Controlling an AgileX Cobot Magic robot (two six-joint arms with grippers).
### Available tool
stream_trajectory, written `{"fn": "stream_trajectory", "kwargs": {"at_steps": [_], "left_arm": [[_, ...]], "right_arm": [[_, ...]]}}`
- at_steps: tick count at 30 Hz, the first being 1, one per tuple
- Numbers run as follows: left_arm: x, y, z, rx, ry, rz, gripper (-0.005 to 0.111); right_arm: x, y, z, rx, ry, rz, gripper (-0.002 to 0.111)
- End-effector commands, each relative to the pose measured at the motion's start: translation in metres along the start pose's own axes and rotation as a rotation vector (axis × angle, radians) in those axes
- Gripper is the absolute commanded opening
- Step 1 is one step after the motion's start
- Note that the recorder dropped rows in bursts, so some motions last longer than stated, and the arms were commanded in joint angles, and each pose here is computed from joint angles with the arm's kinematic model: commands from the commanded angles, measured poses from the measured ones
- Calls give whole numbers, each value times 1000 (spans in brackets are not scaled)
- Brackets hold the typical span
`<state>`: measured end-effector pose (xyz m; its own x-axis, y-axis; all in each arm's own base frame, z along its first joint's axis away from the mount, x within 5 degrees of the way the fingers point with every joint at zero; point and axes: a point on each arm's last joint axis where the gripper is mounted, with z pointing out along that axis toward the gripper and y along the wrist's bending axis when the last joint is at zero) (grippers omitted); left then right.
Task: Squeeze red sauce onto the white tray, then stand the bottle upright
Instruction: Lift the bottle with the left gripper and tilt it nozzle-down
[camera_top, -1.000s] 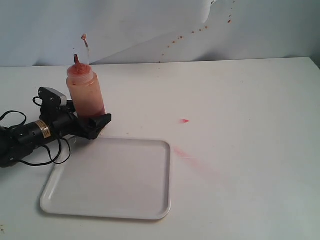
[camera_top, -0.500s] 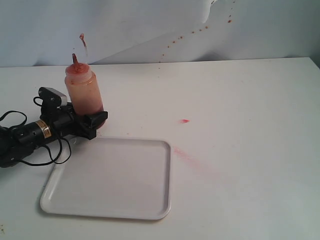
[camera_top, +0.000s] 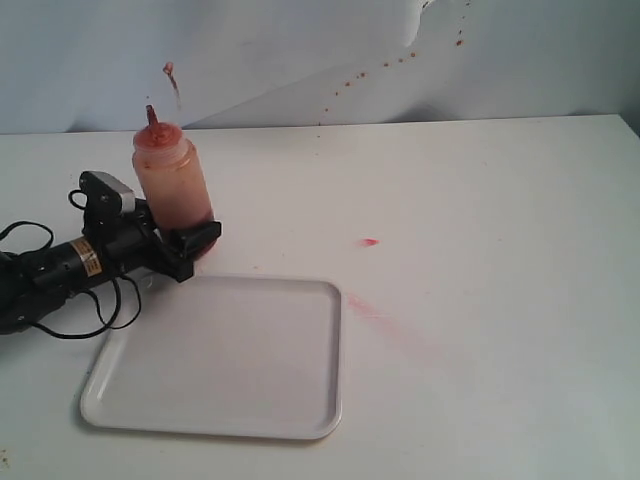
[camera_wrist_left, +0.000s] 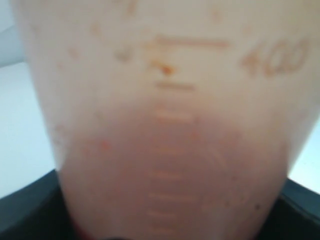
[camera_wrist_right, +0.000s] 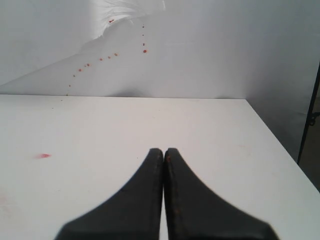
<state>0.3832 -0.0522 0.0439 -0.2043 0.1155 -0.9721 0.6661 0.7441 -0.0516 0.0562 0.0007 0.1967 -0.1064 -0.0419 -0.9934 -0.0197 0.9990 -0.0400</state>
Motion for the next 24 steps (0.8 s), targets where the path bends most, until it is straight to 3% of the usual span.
{"fn": "stream_trajectory", "kwargs": {"at_steps": [1,5,12,16,18,24], "left_arm": [[-30,-6,-12,-3,-101,170,0],[-46,-9,-29,-127,-119,244,0],[-68,-21,-63,-297,-138,255,0],[-67,-24,-81,-410,-121,198,0],[-63,-25,-87,-453,-93,228,0],[-60,-30,-89,-455,-40,392,0]], "right_arm": [[1,0,0,-2,-2,4,0],[1,0,0,-2,-2,4,0],[1,0,0,-2,-2,4,0],[1,0,0,-2,-2,4,0],[1,0,0,-2,-2,4,0],[1,0,0,-2,-2,4,0]]}}
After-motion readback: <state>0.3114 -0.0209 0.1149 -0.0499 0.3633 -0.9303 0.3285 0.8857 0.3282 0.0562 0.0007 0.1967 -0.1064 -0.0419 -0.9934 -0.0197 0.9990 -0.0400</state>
